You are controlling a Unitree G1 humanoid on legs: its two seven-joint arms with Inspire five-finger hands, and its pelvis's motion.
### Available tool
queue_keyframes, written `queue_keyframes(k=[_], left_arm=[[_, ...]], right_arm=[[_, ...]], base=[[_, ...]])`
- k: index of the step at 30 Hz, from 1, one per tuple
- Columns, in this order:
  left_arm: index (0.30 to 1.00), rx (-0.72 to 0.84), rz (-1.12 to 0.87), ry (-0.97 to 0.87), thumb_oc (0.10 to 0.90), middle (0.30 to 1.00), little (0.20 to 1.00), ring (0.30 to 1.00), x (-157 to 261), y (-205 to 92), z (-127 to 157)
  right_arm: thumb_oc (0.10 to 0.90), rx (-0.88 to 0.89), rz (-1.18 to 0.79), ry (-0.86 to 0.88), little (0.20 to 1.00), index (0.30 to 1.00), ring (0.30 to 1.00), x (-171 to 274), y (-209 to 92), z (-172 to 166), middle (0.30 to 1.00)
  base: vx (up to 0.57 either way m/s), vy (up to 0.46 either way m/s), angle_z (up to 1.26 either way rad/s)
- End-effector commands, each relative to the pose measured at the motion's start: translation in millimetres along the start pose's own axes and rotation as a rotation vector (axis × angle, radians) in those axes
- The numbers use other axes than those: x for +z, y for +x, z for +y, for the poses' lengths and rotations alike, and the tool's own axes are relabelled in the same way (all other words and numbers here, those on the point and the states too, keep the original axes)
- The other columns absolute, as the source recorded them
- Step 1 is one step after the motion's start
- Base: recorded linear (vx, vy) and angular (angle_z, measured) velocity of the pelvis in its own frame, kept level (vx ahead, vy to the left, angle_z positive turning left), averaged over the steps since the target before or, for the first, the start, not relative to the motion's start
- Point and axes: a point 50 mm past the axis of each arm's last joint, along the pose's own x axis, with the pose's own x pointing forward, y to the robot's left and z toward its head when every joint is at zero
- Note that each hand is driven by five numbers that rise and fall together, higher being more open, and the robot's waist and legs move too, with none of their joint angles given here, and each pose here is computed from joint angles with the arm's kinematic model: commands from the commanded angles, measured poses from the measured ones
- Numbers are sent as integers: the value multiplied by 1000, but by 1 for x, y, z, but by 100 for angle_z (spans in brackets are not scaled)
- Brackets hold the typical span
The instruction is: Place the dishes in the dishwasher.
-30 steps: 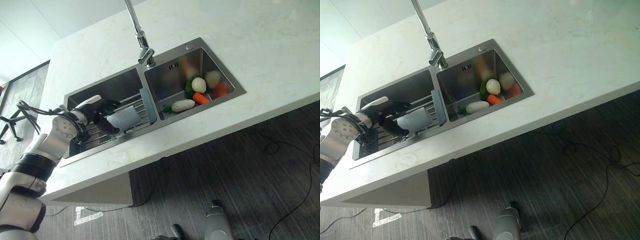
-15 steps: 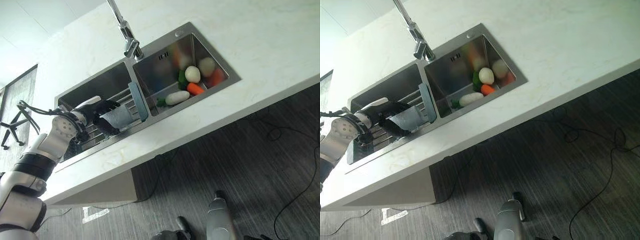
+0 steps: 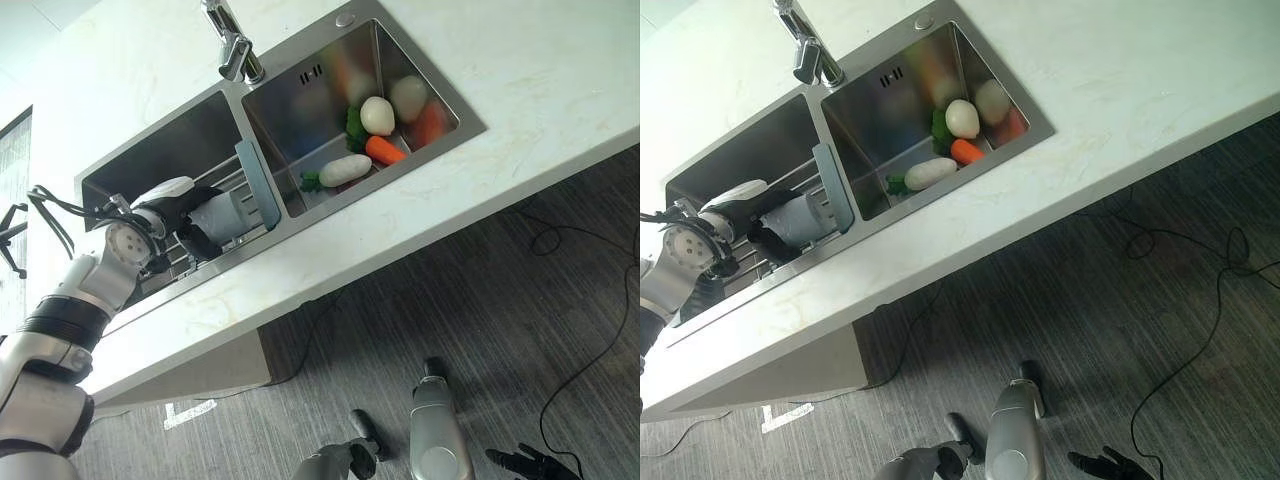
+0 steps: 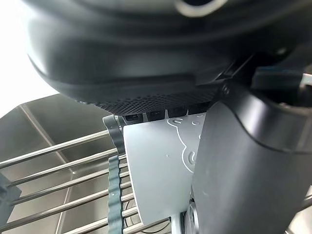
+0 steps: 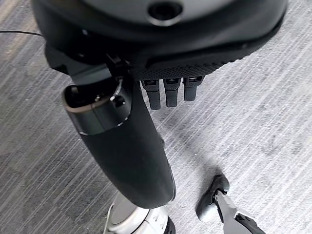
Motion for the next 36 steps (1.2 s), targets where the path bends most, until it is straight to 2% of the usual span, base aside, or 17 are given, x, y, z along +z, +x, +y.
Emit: queue_keyframes(k=[1, 11, 12, 13, 19, 25, 31, 36], left_arm=[[900, 176, 67, 41, 800, 900, 900, 900, -12, -12, 49], [900, 119, 151, 55, 800, 900, 900, 900, -24, -10, 45], [373, 131, 139, 67, 449, 373, 373, 373, -23, -10, 46], [300, 145, 121, 77, 400, 300, 300, 300, -21, -10, 47], [300, 190, 73, 64, 400, 300, 300, 300, -16, -12, 51], [300, 300, 43, 25, 400, 300, 300, 300, -13, -17, 64], [300, 469, -27, 9, 400, 300, 300, 300, -3, -29, 88], [300, 661, -97, 32, 400, 300, 300, 300, 3, -57, 125]], right_arm=[[800, -25, 57, -4, 900, 900, 900, -20, -6, -12, 900], [800, -4, 15, -3, 900, 900, 900, -7, -3, -5, 900], [800, -4, 11, -3, 900, 900, 900, -6, -3, -5, 900], [800, -4, 9, -5, 900, 900, 900, -6, -3, -4, 900], [800, -6, 5, -4, 900, 900, 900, -6, -3, -3, 900], [800, -35, 41, -3, 900, 900, 900, -20, -4, -7, 900], [800, -57, 71, -4, 900, 900, 900, -31, -6, -11, 900], [800, -72, 90, 9, 900, 900, 900, -38, -8, -16, 900]], base=[[-39, -17, 1], [-34, -6, 0], [0, 0, 0], [0, 0, 0], [-7, 0, 0], [-7, -2, 5], [34, -13, 7], [16, 10, 19]])
